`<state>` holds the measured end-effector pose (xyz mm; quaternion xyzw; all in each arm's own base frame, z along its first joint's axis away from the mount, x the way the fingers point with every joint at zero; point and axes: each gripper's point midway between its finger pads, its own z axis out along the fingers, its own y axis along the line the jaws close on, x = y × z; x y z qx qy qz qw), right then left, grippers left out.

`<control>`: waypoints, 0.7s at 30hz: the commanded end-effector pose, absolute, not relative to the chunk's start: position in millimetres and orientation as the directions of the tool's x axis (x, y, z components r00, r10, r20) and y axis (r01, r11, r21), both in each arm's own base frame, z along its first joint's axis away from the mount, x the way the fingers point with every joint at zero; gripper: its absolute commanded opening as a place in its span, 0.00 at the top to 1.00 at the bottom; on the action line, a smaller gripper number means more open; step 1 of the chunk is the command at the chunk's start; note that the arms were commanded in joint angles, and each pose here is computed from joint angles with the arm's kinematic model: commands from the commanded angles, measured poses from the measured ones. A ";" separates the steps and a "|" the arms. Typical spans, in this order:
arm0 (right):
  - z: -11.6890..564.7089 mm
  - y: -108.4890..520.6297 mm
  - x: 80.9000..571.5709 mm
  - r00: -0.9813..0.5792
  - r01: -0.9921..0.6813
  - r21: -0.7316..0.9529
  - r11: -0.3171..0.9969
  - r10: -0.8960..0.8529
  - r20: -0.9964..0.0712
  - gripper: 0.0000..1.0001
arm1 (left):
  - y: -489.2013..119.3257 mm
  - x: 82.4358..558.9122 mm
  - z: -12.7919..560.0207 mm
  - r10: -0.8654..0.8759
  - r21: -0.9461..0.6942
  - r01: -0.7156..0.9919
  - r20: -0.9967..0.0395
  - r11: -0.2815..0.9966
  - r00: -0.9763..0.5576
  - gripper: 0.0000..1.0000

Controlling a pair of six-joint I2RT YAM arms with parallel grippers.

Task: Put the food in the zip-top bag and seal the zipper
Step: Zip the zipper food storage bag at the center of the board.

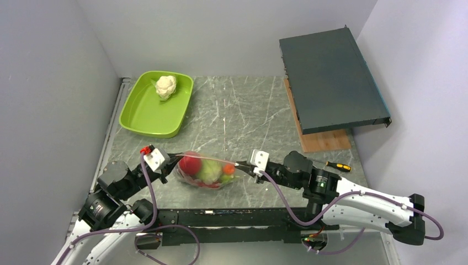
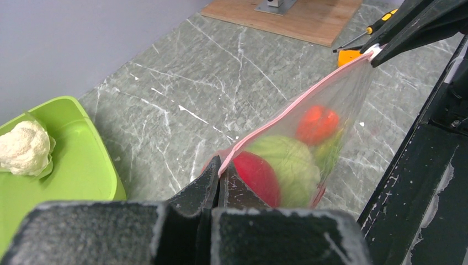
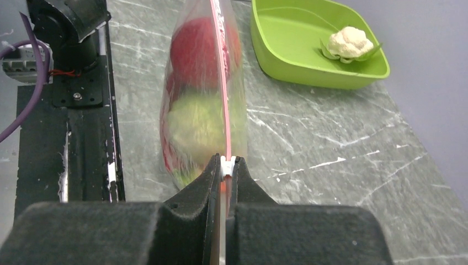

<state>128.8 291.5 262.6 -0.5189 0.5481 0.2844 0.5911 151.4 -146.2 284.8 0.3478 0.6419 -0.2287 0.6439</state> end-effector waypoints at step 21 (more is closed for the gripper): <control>233.8 232.2 128.5 0.100 -0.879 -0.260 0.400 -0.379 -0.920 1.00 | -124.0 155.1 316.6 0.149 0.244 0.644 -0.968 0.725 0.200 1.00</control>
